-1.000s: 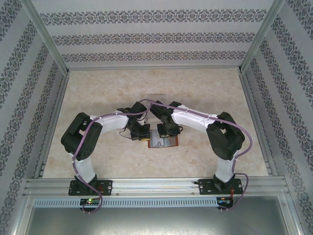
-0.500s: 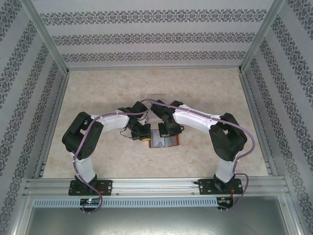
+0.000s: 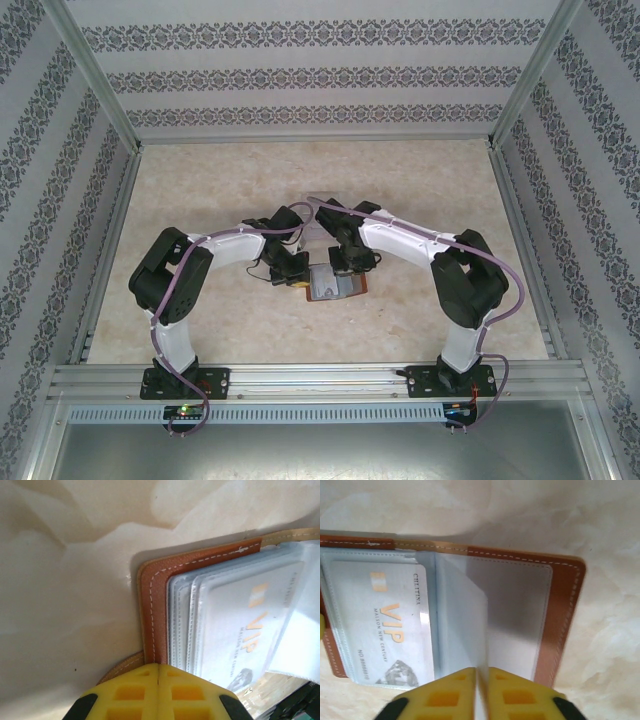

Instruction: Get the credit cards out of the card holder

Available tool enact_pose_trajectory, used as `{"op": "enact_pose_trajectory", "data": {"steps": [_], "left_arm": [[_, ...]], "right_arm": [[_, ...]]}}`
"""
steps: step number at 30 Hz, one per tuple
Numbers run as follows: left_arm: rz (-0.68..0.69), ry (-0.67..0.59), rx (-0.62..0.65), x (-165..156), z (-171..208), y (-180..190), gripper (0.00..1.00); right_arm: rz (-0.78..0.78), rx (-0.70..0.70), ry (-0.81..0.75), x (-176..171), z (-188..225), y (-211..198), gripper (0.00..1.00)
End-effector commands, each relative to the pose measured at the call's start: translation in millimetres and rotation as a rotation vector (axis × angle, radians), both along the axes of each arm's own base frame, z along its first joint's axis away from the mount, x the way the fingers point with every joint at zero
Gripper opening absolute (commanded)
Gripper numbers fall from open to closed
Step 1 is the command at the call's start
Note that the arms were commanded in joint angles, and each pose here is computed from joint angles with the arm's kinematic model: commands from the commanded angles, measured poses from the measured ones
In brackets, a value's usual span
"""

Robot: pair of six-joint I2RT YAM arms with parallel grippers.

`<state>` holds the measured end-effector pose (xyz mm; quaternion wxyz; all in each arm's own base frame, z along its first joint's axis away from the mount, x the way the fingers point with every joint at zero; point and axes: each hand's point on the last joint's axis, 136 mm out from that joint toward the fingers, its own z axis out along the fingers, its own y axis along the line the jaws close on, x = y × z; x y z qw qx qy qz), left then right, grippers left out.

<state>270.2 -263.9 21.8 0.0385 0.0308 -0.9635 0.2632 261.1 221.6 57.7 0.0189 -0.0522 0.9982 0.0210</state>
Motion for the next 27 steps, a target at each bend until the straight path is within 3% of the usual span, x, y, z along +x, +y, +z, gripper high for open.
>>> {"op": "enact_pose_trajectory", "data": {"steps": [1,27], "left_arm": [[-0.019,0.039,0.061,-8.0,-17.7,6.8,0.03],[-0.032,0.038,0.086,-5.3,-18.2,8.2,0.03]], "right_arm": [[0.003,-0.037,0.007,0.9,-2.3,-10.0,0.17],[-0.008,-0.121,0.067,-4.9,-40.3,-34.0,0.14]]}}
